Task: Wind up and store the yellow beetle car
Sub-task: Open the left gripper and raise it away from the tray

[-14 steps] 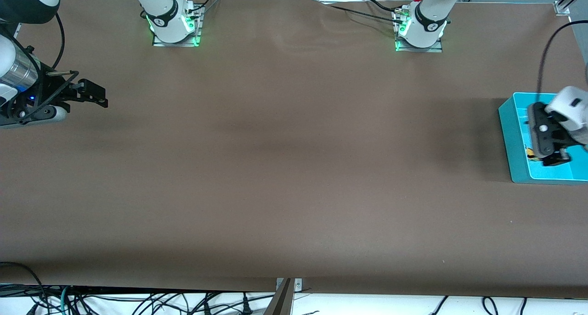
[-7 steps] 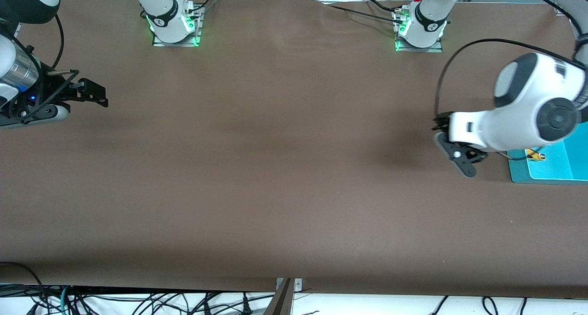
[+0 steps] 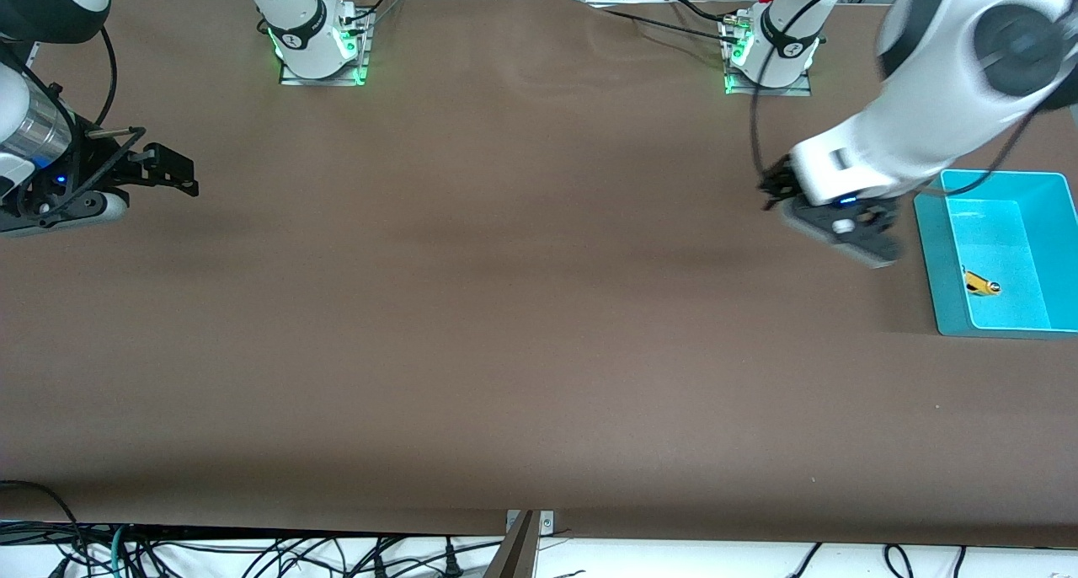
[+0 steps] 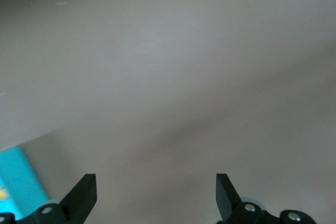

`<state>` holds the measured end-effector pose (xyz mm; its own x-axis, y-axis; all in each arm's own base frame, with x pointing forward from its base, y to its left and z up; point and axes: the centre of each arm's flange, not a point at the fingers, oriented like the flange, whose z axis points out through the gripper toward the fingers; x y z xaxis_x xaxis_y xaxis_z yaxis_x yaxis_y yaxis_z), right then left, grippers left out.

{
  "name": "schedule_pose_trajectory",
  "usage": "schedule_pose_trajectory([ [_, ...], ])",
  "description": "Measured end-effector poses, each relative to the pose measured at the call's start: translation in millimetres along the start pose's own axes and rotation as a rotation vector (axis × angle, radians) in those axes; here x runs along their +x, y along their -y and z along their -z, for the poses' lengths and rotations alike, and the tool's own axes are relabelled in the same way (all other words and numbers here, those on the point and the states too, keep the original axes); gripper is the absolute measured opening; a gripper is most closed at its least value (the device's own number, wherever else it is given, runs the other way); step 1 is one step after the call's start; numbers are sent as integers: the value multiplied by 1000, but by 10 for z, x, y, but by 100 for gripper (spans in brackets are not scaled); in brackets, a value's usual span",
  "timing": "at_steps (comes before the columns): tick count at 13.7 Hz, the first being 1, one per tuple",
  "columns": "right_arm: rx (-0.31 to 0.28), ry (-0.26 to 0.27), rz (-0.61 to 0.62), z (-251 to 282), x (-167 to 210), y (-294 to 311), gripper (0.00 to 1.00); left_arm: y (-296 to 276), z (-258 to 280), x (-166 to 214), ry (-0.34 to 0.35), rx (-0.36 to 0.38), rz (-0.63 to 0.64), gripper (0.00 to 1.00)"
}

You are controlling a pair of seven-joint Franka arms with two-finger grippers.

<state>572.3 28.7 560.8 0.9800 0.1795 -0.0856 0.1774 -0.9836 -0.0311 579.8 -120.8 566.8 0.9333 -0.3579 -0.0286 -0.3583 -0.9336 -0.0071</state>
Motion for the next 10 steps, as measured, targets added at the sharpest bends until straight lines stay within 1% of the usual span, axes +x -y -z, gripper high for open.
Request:
schedule_pose_trajectory([
  [2, 0, 0, 0, 0, 0, -1, 100, 591, 86, -258, -12, 17, 125, 100],
  [3, 0, 0, 0, 0, 0, 0, 100, 749, 59, -365, -8, 19, 158, 100],
  [5, 0, 0, 0, 0, 0, 0, 100, 809, -14, -486, 10, 18, 180, 100],
  [10, 0, 0, 0, 0, 0, 0, 100, 739, 11, -499, 4, 20, 189, 100],
])
